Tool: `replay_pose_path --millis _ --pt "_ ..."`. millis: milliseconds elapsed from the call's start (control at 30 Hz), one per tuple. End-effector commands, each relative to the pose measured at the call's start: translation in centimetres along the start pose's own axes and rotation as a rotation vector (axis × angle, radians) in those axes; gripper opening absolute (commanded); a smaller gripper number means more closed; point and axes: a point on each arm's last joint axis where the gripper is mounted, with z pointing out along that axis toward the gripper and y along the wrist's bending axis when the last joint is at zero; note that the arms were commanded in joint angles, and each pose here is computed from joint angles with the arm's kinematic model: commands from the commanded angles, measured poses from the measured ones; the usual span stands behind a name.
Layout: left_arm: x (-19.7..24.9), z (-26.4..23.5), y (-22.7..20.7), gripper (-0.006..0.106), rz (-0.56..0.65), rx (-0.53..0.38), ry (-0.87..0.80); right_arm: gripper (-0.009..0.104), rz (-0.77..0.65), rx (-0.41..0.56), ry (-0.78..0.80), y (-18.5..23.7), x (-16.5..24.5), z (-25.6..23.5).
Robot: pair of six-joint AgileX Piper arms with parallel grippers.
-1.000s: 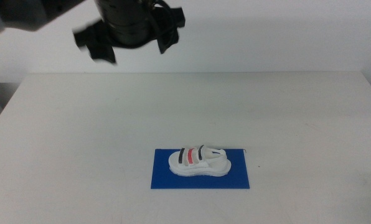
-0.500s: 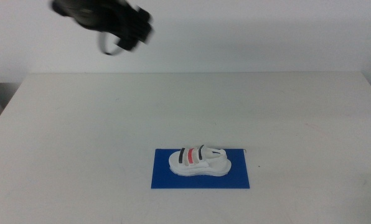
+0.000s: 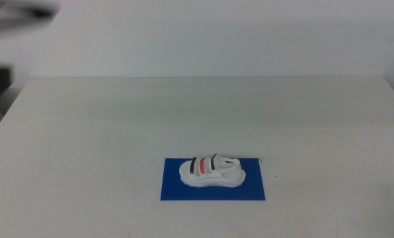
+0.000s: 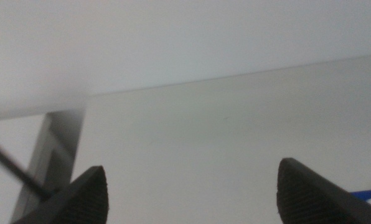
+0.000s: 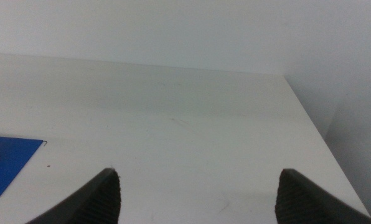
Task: Use one arm to grab the shoe from the table and place it on the mat.
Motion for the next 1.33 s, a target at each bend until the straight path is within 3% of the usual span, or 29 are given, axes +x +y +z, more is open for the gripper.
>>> replay_pose_path --millis 0,267,800,1300 --pt "1.0 -1.6 0.5 0.093 -0.04 -0.023 -0.137 0.064 -0.017 0.007 -0.097 0.0 -0.6 -0.2" --pt "9.0 -3.2 0.1 0.093 -0.063 -0.044 -0.152 0.064 -0.017 0.007 -0.097 0.0 -0.6 -0.2" --pt "19.1 -3.1 -1.3 0.093 -0.164 0.014 -0.364 0.064 -0.017 0.007 -0.097 0.0 -0.6 -0.2" --pt "21.2 -2.1 -1.6 0.093 -0.196 0.024 -0.329 0.064 -0.017 0.007 -0.097 0.0 -0.6 -0.2"
